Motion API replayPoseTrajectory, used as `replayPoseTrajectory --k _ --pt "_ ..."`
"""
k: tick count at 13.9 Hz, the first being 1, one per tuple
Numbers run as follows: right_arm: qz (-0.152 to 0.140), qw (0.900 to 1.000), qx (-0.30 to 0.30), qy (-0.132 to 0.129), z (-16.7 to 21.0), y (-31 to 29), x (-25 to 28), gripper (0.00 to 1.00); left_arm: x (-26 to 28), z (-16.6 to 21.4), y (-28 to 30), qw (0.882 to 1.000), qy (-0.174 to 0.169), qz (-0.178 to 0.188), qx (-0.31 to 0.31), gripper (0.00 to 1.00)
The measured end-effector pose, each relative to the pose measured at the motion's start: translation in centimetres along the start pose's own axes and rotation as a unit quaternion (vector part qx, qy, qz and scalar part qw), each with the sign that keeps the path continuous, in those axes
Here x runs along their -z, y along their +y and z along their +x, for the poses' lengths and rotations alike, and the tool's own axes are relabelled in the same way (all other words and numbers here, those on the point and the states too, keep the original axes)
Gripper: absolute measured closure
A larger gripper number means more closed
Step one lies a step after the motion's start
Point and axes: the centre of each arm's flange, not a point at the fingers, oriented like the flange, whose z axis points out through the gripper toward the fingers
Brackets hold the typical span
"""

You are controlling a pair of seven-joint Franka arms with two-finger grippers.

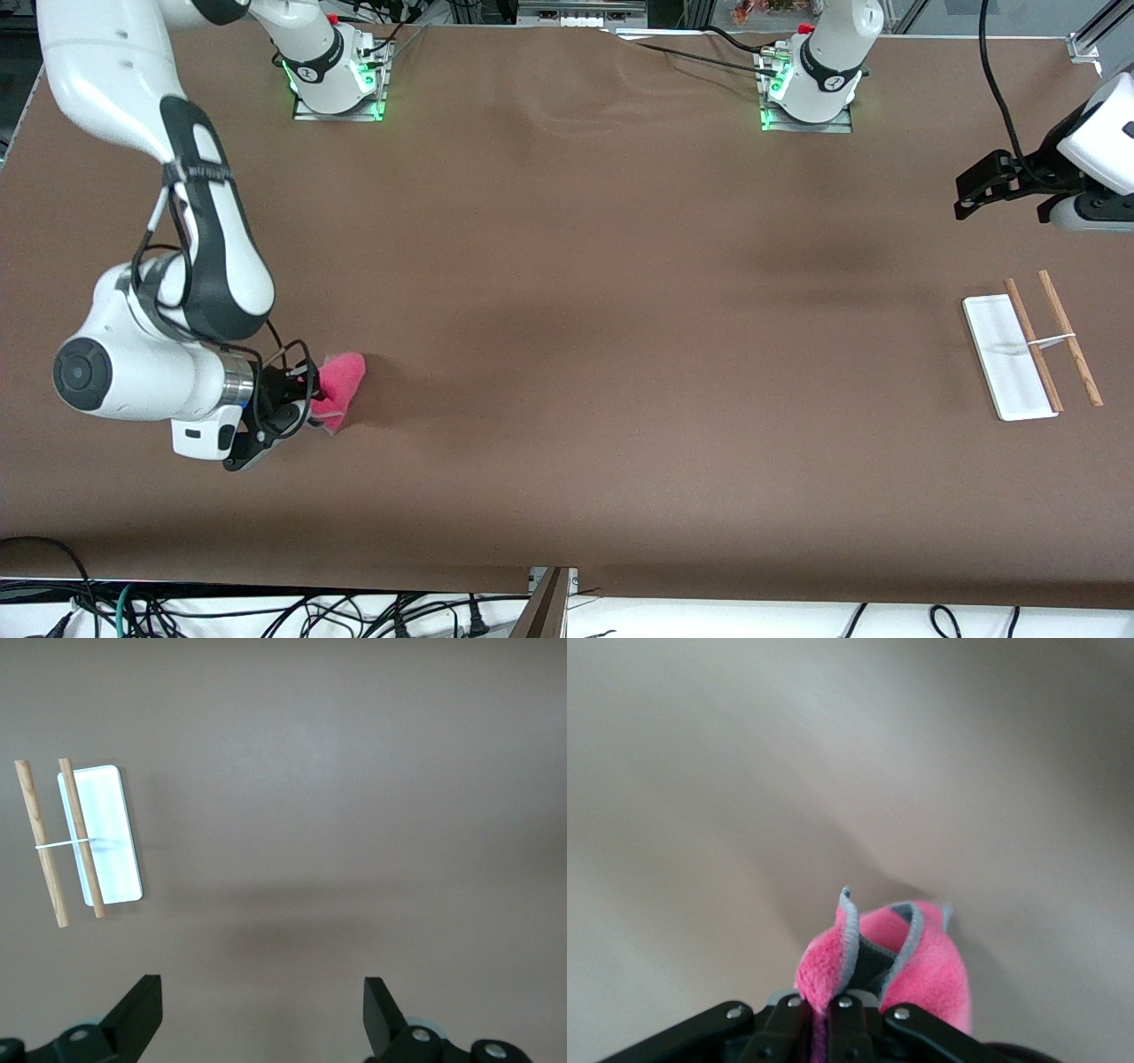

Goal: Pass towel and hang on rack
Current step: 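Carry the towel toward the table middle while the left gripper approaches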

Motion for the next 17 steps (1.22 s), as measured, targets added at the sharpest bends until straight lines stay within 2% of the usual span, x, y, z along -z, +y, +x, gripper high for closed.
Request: replayPoseTrajectory --k 3,8,12,17 --pt "0.001 0.999 0.023 0.029 4.2 -9.0 5.3 0.97 -0.2 -0.5 1.4 1.000 -0.019 0.001 -0.013 0.00" --pt "0.010 0.998 0.017 0.057 9.8 -24.7 3.9 0.97 0.0 -0.6 1.3 1.000 -0.019 0.001 -0.011 0.00" --pt "0.009 0.995 0.043 0.094 11.7 -31.5 3.3 0.97 0.2 -1.0 1.0 1.000 -0.026 0.002 -0.009 0.00" --pt "0.018 0.989 0.094 0.109 12.4 -39.7 2.7 0.97 0.1 -0.9 1.3 1.000 -0.024 0.002 -0.012 0.00"
